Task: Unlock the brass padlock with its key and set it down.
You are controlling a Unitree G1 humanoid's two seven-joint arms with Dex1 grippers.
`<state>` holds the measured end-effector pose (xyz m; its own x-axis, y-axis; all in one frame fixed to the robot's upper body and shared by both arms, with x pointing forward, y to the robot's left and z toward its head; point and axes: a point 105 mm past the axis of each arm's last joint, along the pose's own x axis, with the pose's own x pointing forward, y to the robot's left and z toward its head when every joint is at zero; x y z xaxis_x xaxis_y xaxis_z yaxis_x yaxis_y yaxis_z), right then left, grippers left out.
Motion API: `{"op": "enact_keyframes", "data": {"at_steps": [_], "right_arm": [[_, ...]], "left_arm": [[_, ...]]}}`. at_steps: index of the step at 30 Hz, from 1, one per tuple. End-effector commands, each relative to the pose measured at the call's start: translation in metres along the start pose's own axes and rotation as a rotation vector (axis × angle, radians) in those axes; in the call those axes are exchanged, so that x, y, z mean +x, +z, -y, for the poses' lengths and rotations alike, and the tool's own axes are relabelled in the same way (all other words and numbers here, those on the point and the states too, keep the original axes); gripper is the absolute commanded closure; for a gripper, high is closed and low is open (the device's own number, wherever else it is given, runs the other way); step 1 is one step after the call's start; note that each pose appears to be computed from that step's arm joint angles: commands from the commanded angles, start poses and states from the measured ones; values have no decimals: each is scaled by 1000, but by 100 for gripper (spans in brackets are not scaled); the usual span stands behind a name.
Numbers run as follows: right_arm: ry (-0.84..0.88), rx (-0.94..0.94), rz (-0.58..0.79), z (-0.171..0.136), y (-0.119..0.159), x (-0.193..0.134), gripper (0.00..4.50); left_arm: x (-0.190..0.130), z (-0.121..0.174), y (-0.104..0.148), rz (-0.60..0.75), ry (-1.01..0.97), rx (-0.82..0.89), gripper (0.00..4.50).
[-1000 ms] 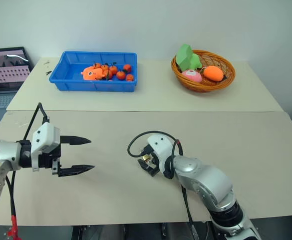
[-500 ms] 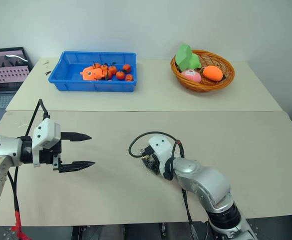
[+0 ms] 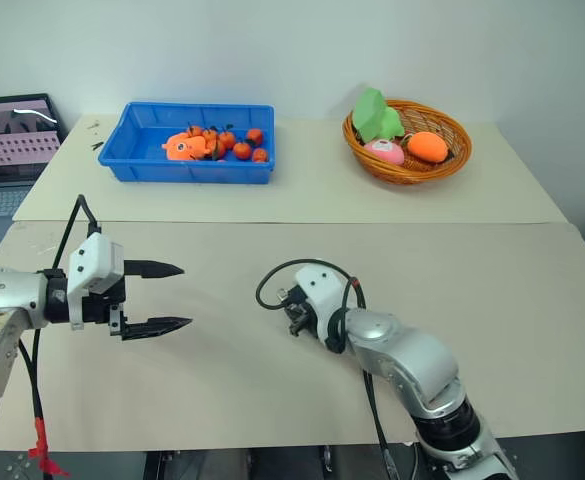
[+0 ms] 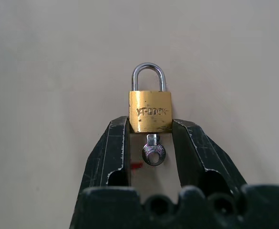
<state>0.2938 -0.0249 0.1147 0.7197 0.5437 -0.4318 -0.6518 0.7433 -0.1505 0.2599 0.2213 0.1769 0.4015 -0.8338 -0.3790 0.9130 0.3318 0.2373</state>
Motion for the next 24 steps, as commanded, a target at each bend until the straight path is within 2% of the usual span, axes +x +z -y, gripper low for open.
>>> {"op": "enact_keyframes", "data": {"at_steps": [1, 5, 11, 20, 24], "right_arm": [[115, -216, 206, 0, 38, -10, 360], [362, -471, 262, -18, 36, -5, 360], [648, -664, 287, -49, 22, 18, 360], [732, -739, 298, -65, 26, 52, 360], [743, -750, 279, -68, 20, 61, 360]], "left_arm": [[0, -7, 7, 25, 37, 33, 0], [5, -8, 6, 35, 41, 31, 0], [8, -11, 7, 58, 65, 33, 0], [6, -9, 4, 68, 95, 32, 0], [5, -7, 4, 67, 103, 32, 0]]}}
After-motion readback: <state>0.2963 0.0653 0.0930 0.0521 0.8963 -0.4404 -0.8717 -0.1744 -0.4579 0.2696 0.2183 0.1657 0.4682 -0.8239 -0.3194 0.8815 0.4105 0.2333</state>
